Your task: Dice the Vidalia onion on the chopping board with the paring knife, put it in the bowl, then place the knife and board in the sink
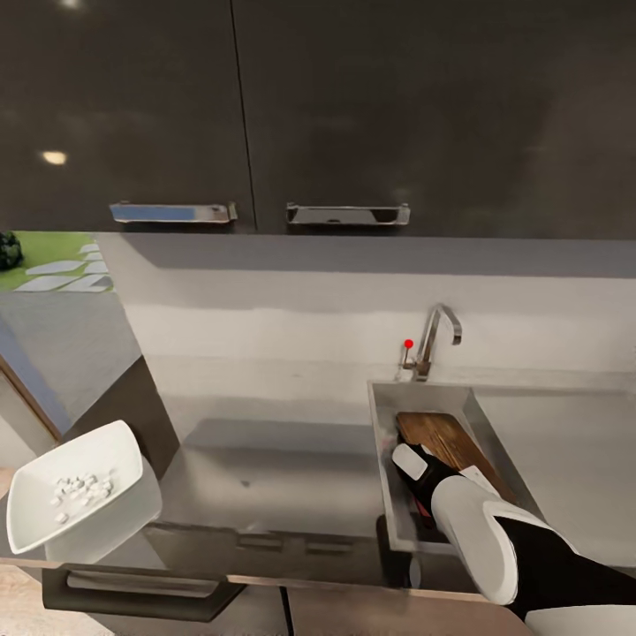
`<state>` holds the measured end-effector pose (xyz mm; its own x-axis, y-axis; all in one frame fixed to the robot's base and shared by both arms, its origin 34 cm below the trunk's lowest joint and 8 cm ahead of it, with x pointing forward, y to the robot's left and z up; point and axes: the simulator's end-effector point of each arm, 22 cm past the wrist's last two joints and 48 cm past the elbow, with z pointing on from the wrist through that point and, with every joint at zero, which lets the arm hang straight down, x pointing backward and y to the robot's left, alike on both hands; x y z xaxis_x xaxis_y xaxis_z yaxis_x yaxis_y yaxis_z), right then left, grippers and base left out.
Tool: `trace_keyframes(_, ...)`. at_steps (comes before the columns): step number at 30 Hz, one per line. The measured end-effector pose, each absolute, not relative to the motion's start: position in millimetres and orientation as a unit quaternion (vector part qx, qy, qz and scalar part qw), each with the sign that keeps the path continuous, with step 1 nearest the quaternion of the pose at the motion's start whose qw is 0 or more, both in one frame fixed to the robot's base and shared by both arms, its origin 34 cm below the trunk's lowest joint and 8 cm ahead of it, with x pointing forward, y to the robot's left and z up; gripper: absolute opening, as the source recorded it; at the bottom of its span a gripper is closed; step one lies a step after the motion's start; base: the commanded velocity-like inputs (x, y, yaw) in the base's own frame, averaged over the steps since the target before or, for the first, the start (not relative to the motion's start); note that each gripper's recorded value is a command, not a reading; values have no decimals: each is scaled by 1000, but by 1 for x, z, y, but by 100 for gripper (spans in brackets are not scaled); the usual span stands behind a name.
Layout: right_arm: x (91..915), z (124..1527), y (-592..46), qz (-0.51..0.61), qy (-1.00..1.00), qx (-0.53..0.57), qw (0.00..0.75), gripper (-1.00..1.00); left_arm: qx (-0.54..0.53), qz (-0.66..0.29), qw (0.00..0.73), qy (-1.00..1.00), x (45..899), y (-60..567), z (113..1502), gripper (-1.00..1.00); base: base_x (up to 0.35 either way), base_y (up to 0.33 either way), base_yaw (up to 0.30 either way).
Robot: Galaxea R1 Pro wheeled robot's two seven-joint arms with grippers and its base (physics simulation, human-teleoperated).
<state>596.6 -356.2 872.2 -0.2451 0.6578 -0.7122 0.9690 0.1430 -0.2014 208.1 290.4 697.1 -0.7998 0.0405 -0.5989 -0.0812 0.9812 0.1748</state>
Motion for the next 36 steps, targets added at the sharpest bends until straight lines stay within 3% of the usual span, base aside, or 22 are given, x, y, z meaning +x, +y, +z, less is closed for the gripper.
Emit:
trace_keyframes(15,628,867,-351,-275,740,547,279,-100,-11,96,315,944,207,291,697,100,0,0,0)
trace_keyframes(36,617,851,-367,-291,740,544,267,-100,-9,97,303,948,199,291,694,100,0,0,0)
